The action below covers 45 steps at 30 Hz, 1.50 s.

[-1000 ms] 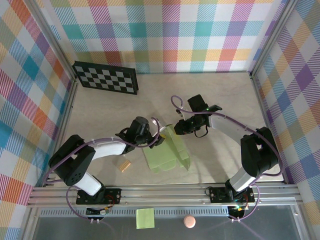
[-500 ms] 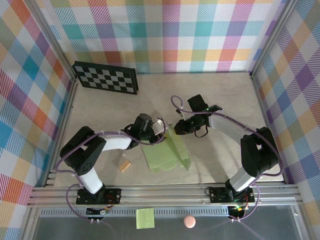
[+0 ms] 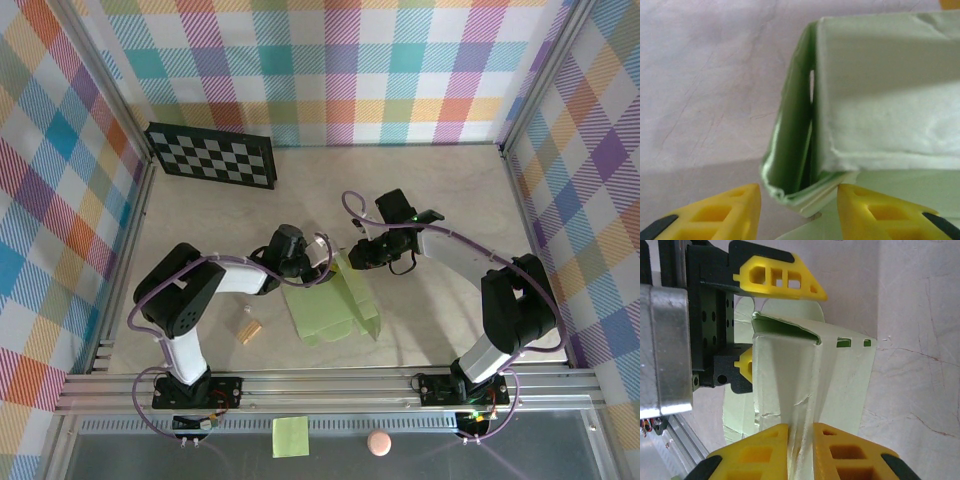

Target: Fold the paper box

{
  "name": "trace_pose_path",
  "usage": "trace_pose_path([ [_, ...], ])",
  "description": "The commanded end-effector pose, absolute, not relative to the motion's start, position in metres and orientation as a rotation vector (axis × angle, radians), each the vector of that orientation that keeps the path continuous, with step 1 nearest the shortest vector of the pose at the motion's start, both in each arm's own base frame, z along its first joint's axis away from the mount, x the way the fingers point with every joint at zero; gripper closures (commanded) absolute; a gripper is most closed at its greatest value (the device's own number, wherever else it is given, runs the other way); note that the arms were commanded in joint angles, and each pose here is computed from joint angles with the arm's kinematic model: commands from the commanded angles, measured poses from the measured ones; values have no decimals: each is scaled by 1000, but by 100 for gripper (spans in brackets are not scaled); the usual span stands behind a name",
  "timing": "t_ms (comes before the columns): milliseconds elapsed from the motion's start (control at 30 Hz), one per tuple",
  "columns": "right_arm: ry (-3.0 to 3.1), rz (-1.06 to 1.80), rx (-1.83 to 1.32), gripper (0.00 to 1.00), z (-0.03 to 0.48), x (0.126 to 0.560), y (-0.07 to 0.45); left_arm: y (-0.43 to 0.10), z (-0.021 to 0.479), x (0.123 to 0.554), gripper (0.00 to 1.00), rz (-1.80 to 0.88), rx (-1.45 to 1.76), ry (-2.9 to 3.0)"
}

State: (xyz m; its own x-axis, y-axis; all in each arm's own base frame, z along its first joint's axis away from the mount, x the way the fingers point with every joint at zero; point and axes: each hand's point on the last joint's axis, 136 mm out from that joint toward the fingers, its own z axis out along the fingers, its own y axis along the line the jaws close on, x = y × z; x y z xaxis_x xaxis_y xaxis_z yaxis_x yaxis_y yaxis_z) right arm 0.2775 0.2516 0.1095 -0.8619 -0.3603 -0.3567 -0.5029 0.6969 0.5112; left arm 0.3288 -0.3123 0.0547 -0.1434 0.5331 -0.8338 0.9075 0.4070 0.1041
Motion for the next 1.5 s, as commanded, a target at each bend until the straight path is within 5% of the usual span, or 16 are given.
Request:
trace_pose_path([
  [0, 2709, 882, -735, 82, 99, 271, 250, -330, 79, 336, 58, -622, 1255, 1675],
  [567, 2693, 918, -715, 82, 103, 270, 253, -331, 87, 341, 95, -525, 1098, 1656],
  [900, 2680, 915, -700, 82, 109, 269, 251, -325, 83, 339, 100, -406, 1012, 1764],
  [1200, 2659, 873, -688, 71, 121, 278, 251, -317, 95, 317, 70, -484, 1007, 1768],
  [1467, 2624, 833, -696, 61, 135, 285, 255, -297, 101, 295, 58, -498, 987, 1780],
])
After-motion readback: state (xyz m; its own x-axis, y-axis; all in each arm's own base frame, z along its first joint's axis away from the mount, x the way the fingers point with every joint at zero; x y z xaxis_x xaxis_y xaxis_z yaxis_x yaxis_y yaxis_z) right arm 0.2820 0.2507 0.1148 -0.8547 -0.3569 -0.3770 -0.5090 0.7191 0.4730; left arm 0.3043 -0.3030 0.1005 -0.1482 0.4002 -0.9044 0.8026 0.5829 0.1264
